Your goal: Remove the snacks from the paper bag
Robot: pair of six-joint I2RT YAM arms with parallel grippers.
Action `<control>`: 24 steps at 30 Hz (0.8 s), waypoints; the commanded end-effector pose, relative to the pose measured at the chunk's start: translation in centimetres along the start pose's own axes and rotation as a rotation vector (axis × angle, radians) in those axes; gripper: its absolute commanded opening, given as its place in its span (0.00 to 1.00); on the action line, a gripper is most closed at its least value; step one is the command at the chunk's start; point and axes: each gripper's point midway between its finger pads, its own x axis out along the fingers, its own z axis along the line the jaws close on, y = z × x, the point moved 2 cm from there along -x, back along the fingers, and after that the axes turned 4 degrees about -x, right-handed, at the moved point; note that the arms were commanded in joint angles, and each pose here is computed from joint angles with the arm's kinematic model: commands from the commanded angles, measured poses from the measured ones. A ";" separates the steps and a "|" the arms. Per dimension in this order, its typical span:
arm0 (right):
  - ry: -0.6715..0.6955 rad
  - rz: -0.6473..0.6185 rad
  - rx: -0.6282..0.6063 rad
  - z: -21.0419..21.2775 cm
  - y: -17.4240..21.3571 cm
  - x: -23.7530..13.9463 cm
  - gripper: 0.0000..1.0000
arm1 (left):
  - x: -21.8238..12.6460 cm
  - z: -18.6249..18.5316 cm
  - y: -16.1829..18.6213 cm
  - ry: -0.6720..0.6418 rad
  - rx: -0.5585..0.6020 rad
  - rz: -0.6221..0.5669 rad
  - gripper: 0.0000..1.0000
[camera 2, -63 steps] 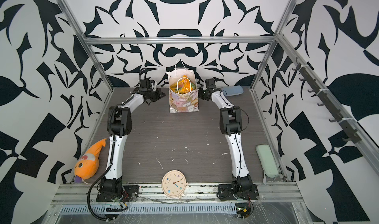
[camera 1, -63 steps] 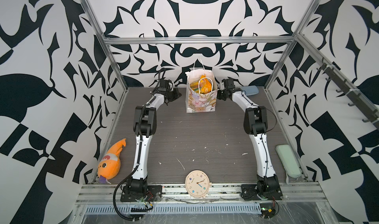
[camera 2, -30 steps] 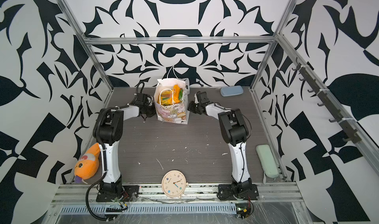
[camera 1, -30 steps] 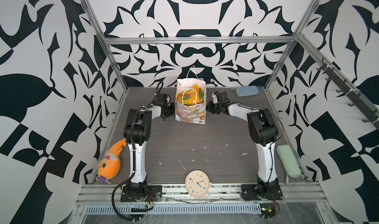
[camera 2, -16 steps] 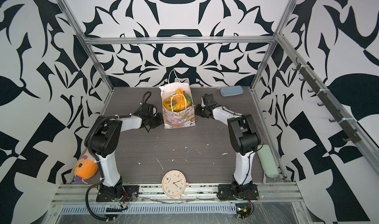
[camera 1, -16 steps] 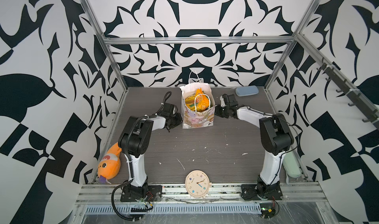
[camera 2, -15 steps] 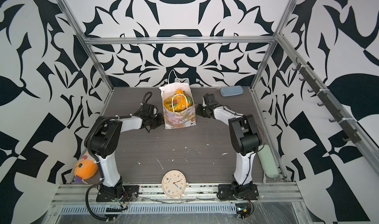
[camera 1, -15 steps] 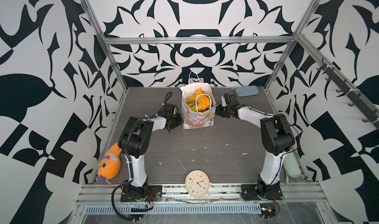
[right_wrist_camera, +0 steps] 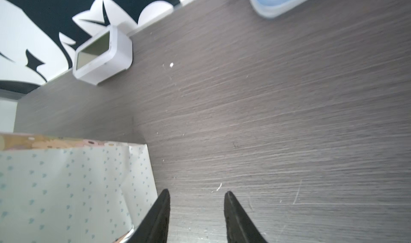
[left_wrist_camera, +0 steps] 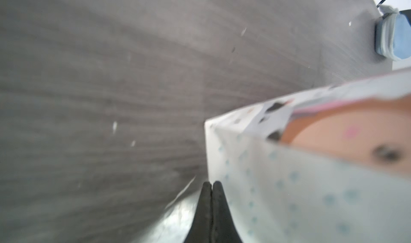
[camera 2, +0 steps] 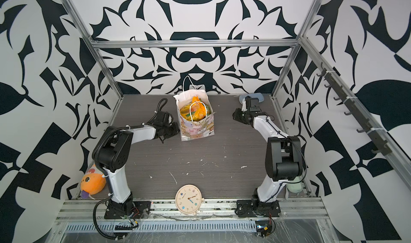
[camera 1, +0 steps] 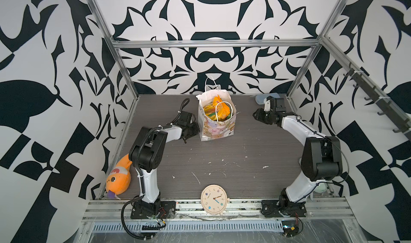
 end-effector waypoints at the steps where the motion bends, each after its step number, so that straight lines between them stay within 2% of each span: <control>1: -0.059 -0.031 -0.057 2.1 -0.4 -1.7 0.44 | 0.9 -0.4 -1.2 -0.012 0.042 -0.013 0.00; 3: -0.050 -0.102 -0.070 2.2 -1.3 -2.7 0.51 | 1.5 -0.8 -1.6 0.000 0.049 -0.010 0.00; 4: -0.038 -0.145 -0.037 1.6 -1.7 -3.1 0.66 | 1.9 -1.2 -1.9 0.015 0.056 -0.006 0.00; 5: -0.027 -0.163 0.026 0.8 -1.8 -3.3 0.94 | 2.3 -1.4 -2.1 0.020 0.063 -0.004 0.00; 6: -0.081 -0.165 0.062 0.7 -2.0 -3.3 0.99 | 2.5 -1.6 -2.4 0.023 0.064 -0.004 0.00; 8: -0.295 -0.113 0.086 2.4 -2.4 -3.3 0.98 | 3.2 -2.1 -2.9 0.035 0.071 -0.003 0.00; 9: -0.312 -0.088 0.089 2.6 -2.4 -3.1 0.87 | 3.4 -2.3 -3.2 0.036 0.071 0.000 0.00; 13: -0.136 -0.053 0.018 2.1 -1.5 -2.9 0.70 | 3.1 -3.4 -4.0 0.052 0.081 -0.010 0.00; 15: -0.099 -0.039 0.029 1.6 -1.2 -3.0 0.51 | 2.7 -3.2 -4.0 0.042 0.072 -0.018 0.00; 16: -0.076 -0.027 0.027 1.3 -1.1 -2.9 0.45 | 2.3 -3.2 -3.9 0.037 0.072 -0.025 0.00; 20: -0.110 -0.020 -0.040 2.4 -0.6 -3.0 0.50 | -0.5 -2.3 -3.6 -0.020 0.088 -0.076 0.00; 24: -0.138 -0.061 -0.085 4.2 -1.4 -4.1 0.50 | -4.8 -2.6 -4.4 -0.061 0.152 -0.167 0.00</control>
